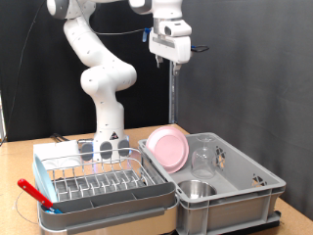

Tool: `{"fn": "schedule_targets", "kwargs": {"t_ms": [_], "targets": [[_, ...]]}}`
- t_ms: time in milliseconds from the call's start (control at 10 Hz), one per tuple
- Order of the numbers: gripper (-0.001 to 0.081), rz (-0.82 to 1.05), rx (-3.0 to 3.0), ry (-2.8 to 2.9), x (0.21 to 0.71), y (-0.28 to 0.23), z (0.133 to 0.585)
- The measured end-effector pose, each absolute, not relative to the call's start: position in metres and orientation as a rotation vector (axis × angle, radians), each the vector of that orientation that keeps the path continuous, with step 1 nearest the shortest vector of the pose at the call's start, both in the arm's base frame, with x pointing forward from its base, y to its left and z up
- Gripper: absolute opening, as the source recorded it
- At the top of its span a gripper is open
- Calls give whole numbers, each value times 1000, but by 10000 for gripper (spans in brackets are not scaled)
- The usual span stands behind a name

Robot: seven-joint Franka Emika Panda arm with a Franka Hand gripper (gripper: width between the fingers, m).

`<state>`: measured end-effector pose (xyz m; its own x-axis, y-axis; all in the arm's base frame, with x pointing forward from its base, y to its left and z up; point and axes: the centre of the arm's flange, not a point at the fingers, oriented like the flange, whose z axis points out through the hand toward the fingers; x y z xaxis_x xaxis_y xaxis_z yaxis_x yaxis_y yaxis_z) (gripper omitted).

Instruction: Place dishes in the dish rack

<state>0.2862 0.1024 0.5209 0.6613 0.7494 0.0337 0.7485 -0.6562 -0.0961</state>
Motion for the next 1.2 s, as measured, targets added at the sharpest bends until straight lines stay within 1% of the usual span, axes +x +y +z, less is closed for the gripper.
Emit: {"fn": "schedule_targets", "kwargs": {"t_ms": [300, 500, 600, 700, 800, 900, 1200], "targets": [[811, 84, -2795, -1285, 273, 107, 498], [811, 83, -2793, -1288, 270, 106, 496], [811, -15, -2800, -1293, 275, 109, 497], [811, -185, -2804, -1310, 279, 113, 492], [811, -289, -2818, -1354, 277, 115, 477], [811, -284, -2846, -1389, 273, 116, 456], [811, -107, -2905, -1342, 271, 120, 415]]}}
